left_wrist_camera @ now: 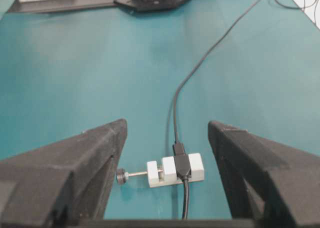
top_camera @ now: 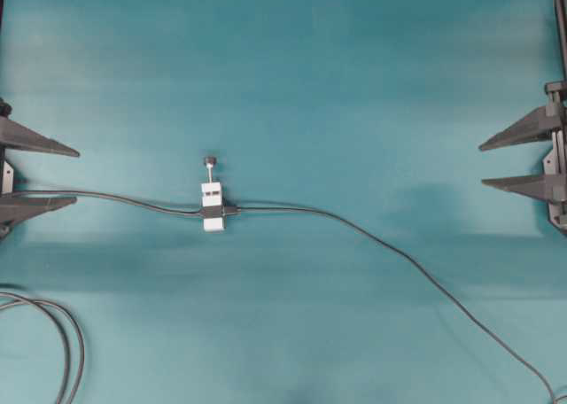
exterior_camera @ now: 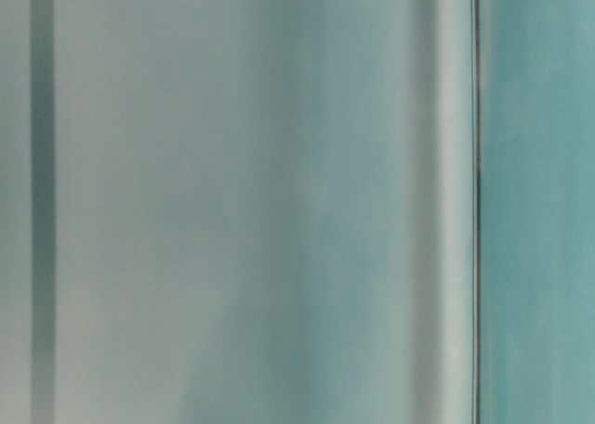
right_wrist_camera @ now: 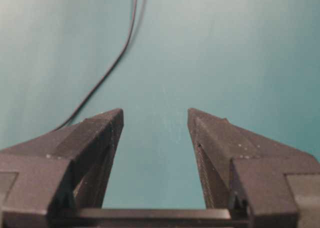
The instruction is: Insert the USB cable into the female connector supported by the left arm.
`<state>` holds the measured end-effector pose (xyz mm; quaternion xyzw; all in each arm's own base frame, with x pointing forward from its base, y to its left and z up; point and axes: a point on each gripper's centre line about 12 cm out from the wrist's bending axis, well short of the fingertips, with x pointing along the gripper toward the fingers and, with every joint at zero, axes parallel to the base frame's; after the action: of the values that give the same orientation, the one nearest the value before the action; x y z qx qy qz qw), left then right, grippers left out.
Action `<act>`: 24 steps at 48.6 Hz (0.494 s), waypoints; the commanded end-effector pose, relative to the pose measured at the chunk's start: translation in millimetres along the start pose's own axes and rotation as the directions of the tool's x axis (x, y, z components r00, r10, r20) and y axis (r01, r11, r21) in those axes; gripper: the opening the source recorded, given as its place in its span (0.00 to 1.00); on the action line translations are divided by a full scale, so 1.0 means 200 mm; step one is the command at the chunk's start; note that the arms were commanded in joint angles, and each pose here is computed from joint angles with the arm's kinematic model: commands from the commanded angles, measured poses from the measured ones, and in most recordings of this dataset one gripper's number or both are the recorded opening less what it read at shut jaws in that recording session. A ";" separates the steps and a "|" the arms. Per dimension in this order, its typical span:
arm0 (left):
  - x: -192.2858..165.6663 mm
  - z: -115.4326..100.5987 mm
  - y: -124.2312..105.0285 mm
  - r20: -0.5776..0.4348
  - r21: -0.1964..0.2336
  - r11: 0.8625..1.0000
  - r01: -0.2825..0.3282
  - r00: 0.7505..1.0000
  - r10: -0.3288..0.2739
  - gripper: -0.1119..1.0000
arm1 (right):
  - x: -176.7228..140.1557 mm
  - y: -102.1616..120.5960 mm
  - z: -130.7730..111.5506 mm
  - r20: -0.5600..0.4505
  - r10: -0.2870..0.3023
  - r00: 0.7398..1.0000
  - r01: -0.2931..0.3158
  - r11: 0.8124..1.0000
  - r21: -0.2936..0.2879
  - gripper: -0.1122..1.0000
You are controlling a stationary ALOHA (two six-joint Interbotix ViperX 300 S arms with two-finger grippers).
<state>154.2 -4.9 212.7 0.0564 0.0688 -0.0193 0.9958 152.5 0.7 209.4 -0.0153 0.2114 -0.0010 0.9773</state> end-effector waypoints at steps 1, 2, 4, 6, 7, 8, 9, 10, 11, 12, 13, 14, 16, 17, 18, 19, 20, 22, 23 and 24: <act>0.01 0.05 0.01 0.020 0.007 1.000 -0.004 1.000 0.004 0.79 | 0.00 0.00 0.03 0.012 0.002 1.000 -0.002 1.000 0.003 0.63; 0.01 0.05 0.01 0.020 0.007 1.000 -0.004 1.000 0.004 0.79 | 0.00 0.00 0.03 0.012 0.002 1.000 -0.002 1.000 0.003 0.63; 0.01 0.05 0.01 0.023 0.004 1.000 -0.004 1.000 0.004 0.79 | 0.00 0.00 0.03 0.012 0.002 1.000 -0.002 1.000 0.003 0.63; 0.01 0.05 0.01 0.029 0.003 1.000 -0.005 1.000 0.005 0.79 | 0.00 0.00 0.03 0.012 0.001 1.000 -0.001 1.000 0.001 0.63; 0.01 0.06 0.01 0.033 0.003 1.000 -0.006 0.999 0.005 0.79 | 0.00 0.00 0.03 0.012 0.001 1.000 -0.001 1.000 0.001 0.63; 0.01 0.06 0.01 0.038 0.003 1.000 -0.005 0.999 0.005 0.79 | 0.00 0.00 0.03 0.012 0.002 1.000 -0.002 1.000 0.003 0.63; 0.01 0.06 0.01 0.045 0.004 1.000 -0.007 0.999 0.007 0.79 | 0.00 0.00 0.03 0.012 0.001 1.000 -0.001 1.000 0.001 0.63; 0.01 0.07 0.01 0.053 0.004 1.000 -0.008 0.999 0.008 0.79 | 0.00 0.00 0.03 0.012 0.002 1.000 -0.002 1.000 0.003 0.63; 0.00 0.07 0.01 0.061 0.007 1.000 -0.010 0.998 0.009 0.79 | 0.00 0.00 0.03 0.012 0.001 1.000 -0.001 1.000 0.001 0.63; 0.00 0.07 0.01 0.070 0.007 1.000 -0.011 0.998 0.011 0.79 | 0.00 0.00 0.03 0.012 0.002 1.000 -0.002 1.000 0.003 0.63; 0.00 0.08 0.01 0.079 0.007 1.000 -0.013 0.997 0.012 0.79 | 0.00 0.00 0.03 0.012 0.002 1.000 -0.002 1.000 0.003 0.63; 0.00 0.08 0.01 0.082 0.007 1.000 -0.013 0.997 0.012 0.79 | 0.00 0.00 0.03 0.012 0.002 1.000 -0.002 1.000 0.003 0.63; 0.00 0.08 0.01 0.082 0.009 1.000 -0.012 0.997 0.011 0.79 | 0.00 0.00 0.03 0.012 0.001 1.000 -0.001 1.000 0.001 0.63; 0.00 0.08 0.01 0.082 0.009 1.000 -0.012 0.997 0.011 0.79 | 0.00 0.00 0.03 0.012 0.001 1.000 -0.001 1.000 0.001 0.63; 0.00 0.07 0.01 0.080 0.008 1.000 -0.013 0.997 0.012 0.79 | 0.00 0.00 0.03 0.012 0.002 1.000 -0.002 1.000 0.003 0.63; 0.00 0.07 0.01 0.080 0.009 1.000 -0.012 0.997 0.011 0.79 | 0.00 0.00 0.03 0.012 0.002 1.000 -0.002 1.000 0.003 0.63; 0.00 0.07 0.01 0.080 0.008 1.000 -0.013 0.997 0.012 0.79 | 0.00 0.00 0.03 0.014 0.002 1.000 -0.002 1.000 0.003 0.63; 0.00 0.08 0.01 0.083 0.008 1.000 -0.014 0.996 0.013 0.79 | 0.00 0.00 0.03 0.011 0.001 1.000 -0.001 1.000 0.001 0.63; 0.00 0.08 0.01 0.083 0.008 1.000 -0.013 0.996 0.013 0.79 | 0.00 0.00 0.03 0.012 0.002 1.000 -0.002 1.000 0.003 0.63; 0.00 0.08 0.01 0.087 0.009 1.000 -0.012 0.996 0.012 0.79 | 0.00 0.00 0.03 0.012 0.002 1.000 -0.002 1.000 0.003 0.63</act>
<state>155.0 -4.7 219.9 0.0561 0.0383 -0.0166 0.9976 152.6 0.8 210.0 -0.0138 0.2107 -0.0011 0.9775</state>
